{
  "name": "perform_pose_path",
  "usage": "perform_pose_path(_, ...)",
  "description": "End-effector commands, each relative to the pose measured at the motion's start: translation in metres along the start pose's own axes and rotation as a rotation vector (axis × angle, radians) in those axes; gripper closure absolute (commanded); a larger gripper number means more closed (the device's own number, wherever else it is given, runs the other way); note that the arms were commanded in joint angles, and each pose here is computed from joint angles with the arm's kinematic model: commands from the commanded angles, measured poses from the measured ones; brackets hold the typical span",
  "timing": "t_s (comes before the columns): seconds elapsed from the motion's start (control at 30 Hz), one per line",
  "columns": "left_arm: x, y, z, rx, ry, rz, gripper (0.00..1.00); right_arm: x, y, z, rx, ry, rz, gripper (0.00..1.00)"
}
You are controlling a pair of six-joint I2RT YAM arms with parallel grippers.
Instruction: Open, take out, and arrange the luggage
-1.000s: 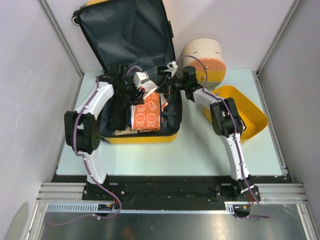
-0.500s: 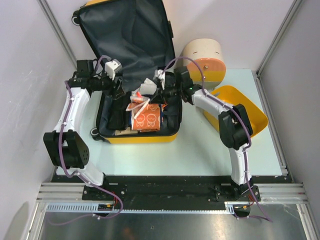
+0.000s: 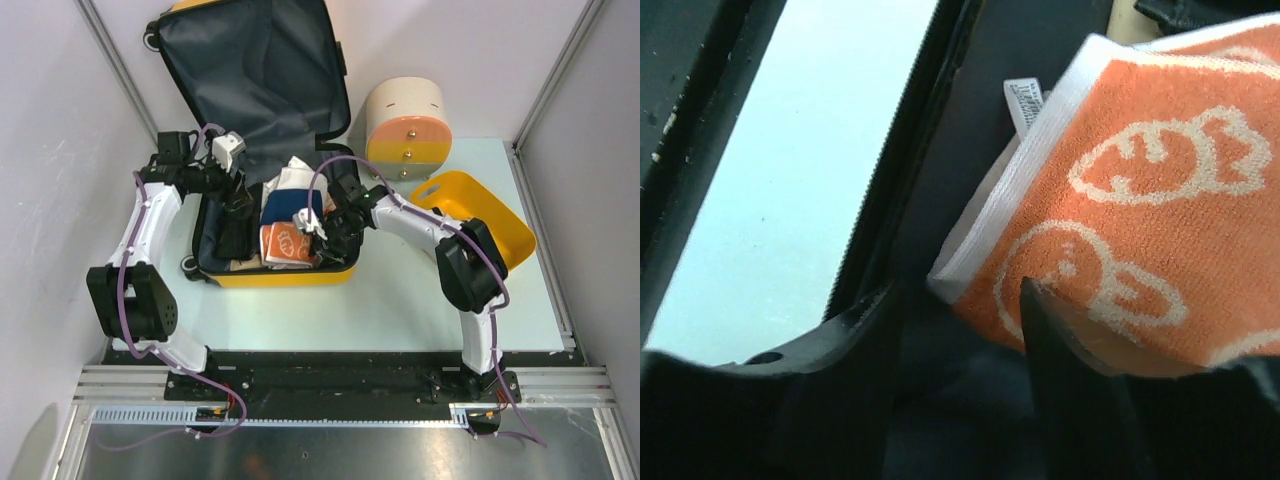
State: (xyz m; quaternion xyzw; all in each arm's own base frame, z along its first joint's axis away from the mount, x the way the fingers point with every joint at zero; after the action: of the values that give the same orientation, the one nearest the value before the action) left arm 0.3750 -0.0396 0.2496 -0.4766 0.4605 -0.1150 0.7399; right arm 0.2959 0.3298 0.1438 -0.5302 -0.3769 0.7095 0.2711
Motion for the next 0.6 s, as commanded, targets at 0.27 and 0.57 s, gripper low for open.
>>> perform_pose_path(0.27, 0.001, 0.001, -0.008, -0.020, 0.015, -0.016, 0.26, -0.094, -0.076, -0.036, 0.164, 0.176, -0.309, 0.29)
perform_pose_path(0.57, 0.003, -0.002, -0.012, -0.032, 0.009, -0.014, 0.26, -0.053, -0.059, -0.082, 0.326, 0.209, -0.297, 0.21)
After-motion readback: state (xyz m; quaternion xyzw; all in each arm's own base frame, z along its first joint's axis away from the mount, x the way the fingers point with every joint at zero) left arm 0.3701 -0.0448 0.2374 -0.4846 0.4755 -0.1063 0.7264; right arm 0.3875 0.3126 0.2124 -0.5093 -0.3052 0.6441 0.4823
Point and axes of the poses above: each gripper's point midway between its finger pads, its own x axis out along the fingers, its own z axis along the line the jaws close on, y = z × x, the point moved 6 cm from there along -x, back along the fingers, and after that the axes turned 10 degrees about x, right-handed, at the moved point
